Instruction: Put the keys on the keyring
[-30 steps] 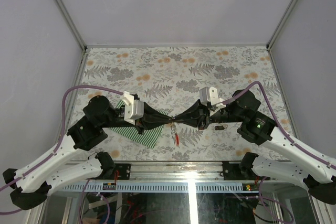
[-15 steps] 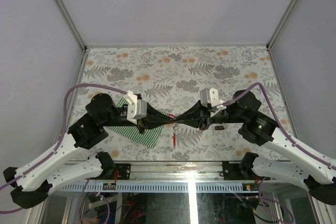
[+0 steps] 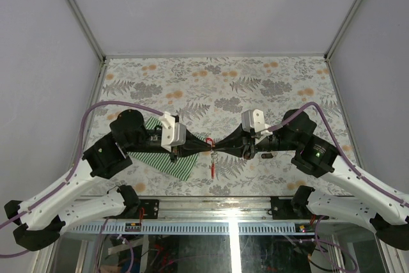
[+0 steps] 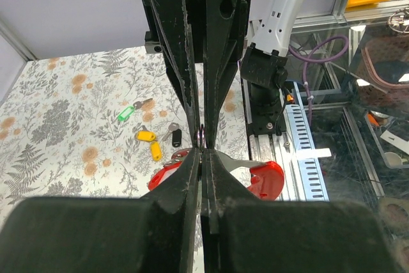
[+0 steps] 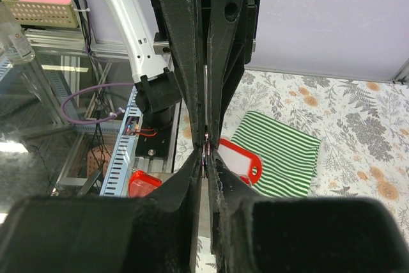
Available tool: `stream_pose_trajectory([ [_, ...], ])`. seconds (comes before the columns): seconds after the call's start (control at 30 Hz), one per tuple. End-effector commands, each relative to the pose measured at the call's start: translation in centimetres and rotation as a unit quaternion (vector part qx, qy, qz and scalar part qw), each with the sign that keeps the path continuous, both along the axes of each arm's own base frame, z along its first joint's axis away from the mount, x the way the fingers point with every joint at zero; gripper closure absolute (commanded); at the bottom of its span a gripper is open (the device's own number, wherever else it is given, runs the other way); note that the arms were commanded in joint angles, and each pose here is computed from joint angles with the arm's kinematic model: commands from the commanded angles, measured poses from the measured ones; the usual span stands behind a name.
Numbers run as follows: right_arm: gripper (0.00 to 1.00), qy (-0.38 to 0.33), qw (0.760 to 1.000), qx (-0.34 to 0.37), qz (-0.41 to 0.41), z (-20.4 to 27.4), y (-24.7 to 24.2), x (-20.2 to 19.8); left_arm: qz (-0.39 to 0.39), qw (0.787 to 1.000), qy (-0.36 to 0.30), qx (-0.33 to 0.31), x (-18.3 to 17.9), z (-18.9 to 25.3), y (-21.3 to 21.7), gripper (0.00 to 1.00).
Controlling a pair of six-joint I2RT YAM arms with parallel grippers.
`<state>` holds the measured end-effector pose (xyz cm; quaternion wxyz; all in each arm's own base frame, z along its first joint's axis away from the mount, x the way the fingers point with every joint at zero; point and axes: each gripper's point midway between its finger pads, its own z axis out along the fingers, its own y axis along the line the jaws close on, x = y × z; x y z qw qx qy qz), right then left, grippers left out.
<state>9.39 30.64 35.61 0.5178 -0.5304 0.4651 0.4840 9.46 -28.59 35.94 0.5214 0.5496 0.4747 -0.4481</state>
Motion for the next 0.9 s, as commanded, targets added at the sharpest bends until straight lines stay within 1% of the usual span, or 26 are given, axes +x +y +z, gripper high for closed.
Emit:
stream_pose_trajectory([
  [0.0,0.87,-0.037,0.998,0.042,-0.01,3.8,-0.8,-0.2,-0.001,1.0,-0.021,-0.01,-0.1,1.4,0.2,1.0],
  [0.07,0.87,-0.038,0.998,0.043,-0.01,3.8,-0.8,-0.2,-0.001,1.0,-0.02,-0.009,-0.1,1.4,0.2,1.0],
  [0.17,0.84,-0.038,0.998,0.042,-0.009,3.8,-0.8,-0.2,-0.002,1.0,-0.019,-0.008,-0.1,1.4,0.1,1.0],
  [0.37,0.83,-0.036,0.998,0.04,-0.01,3.6,-0.6,0.0,-0.004,1.0,-0.016,-0.007,-0.2,1.4,0.1,1.0],
  [0.43,0.84,-0.035,0.999,0.039,-0.01,3.5,-0.6,0.0,-0.006,1.0,-0.015,-0.006,-0.2,1.4,0.1,1.0],
  [0.57,0.89,-0.031,0.999,0.033,-0.011,3.1,-0.4,0.1,-0.005,1.0,-0.016,-0.008,-0.2,1.5,0.1,1.0],
  [0.73,0.89,-0.032,0.999,0.024,-0.017,2.7,-0.4,0.4,-0.002,1.0,-0.022,-0.012,-0.2,2.0,0.2,1.0],
  [0.8,0.84,-0.033,0.999,0.022,-0.019,2.7,-0.4,0.5,-0.002,1.0,-0.024,-0.014,-0.2,2.1,0.2,1.0],
  [0.87,0.8,-0.034,0.999,0.022,-0.02,2.7,-0.4,0.6,-0.002,1.0,-0.023,-0.013,-0.2,2.1,0.2,1.0],
])
